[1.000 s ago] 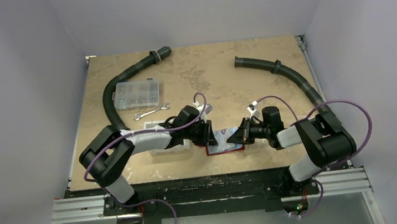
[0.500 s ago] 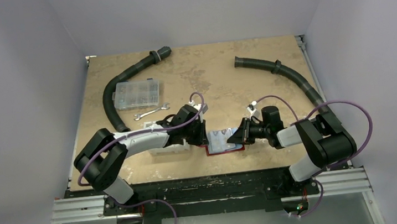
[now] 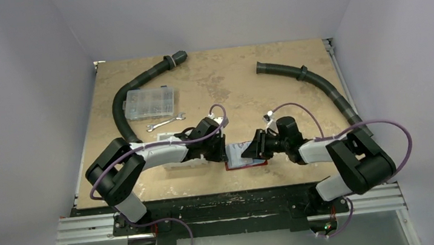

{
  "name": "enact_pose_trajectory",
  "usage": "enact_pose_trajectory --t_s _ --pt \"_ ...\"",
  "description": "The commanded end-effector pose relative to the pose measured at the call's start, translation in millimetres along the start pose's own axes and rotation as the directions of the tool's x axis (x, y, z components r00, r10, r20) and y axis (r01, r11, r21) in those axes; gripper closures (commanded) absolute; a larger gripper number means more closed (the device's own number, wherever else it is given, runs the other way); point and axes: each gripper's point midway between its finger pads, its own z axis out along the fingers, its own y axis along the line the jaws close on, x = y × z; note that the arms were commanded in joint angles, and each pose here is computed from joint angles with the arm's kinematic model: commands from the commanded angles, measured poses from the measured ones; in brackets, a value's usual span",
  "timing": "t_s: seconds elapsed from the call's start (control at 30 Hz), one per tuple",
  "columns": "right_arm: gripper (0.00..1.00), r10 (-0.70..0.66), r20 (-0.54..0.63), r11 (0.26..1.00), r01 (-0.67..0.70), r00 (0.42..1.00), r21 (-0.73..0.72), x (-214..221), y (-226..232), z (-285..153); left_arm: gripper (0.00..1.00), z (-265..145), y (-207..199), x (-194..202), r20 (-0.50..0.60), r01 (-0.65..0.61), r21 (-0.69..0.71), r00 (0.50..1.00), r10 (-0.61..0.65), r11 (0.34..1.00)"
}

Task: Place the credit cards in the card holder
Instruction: Insert the credit card into the card holder.

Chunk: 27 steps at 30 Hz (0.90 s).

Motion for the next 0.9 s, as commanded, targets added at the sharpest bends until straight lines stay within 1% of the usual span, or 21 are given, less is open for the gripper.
enact_pose_trajectory --t_s 0.0,0.1,0.2,0.3,0.47,0.57,0.67,0.77,0.87 --pt "0.53 -0.063 0.001 0.990 0.062 0.998 0.127 -2 -12 -9 0.99 3 -6 -2 0.024 -0.037 0.021 0.999 0.036 0.999" --pt "0.44 -0.123 0.020 0.980 0.119 0.992 0.157 -13 -7 -15 0.99 4 -4 1 0.014 -0.041 0.018 0.999 0.041 0.999" --pt "0.39 -0.156 0.021 0.971 0.149 0.988 0.189 -18 -7 -17 0.99 4 -6 2 0.017 -0.038 0.027 0.999 0.037 0.999" --pt "0.34 -0.183 -0.001 0.962 0.179 0.983 0.206 -15 -4 -12 0.99 6 -9 1 0.018 -0.033 0.045 0.999 0.032 0.998" --pt "0.34 -0.225 -0.035 0.957 0.228 0.974 0.181 -2 14 5 1.00 11 -19 -4 0.032 -0.023 0.095 0.999 0.020 0.995" --pt "0.35 -0.263 -0.022 0.952 0.263 0.965 0.159 -4 28 8 1.00 12 -19 -5 0.036 -0.022 0.096 0.999 0.019 0.995" --pt "0.36 -0.282 -0.030 0.944 0.283 0.959 0.168 -3 27 5 1.00 10 -19 -6 0.039 -0.028 0.090 0.999 0.024 0.996" --pt "0.35 -0.262 -0.013 0.944 0.259 0.965 0.203 -8 15 -2 1.00 9 -16 -4 0.034 -0.036 0.076 0.999 0.033 0.996" --pt "0.35 -0.283 0.009 0.936 0.274 0.959 0.219 -15 15 -6 1.00 8 -13 -2 0.032 -0.037 0.070 0.999 0.034 0.997"
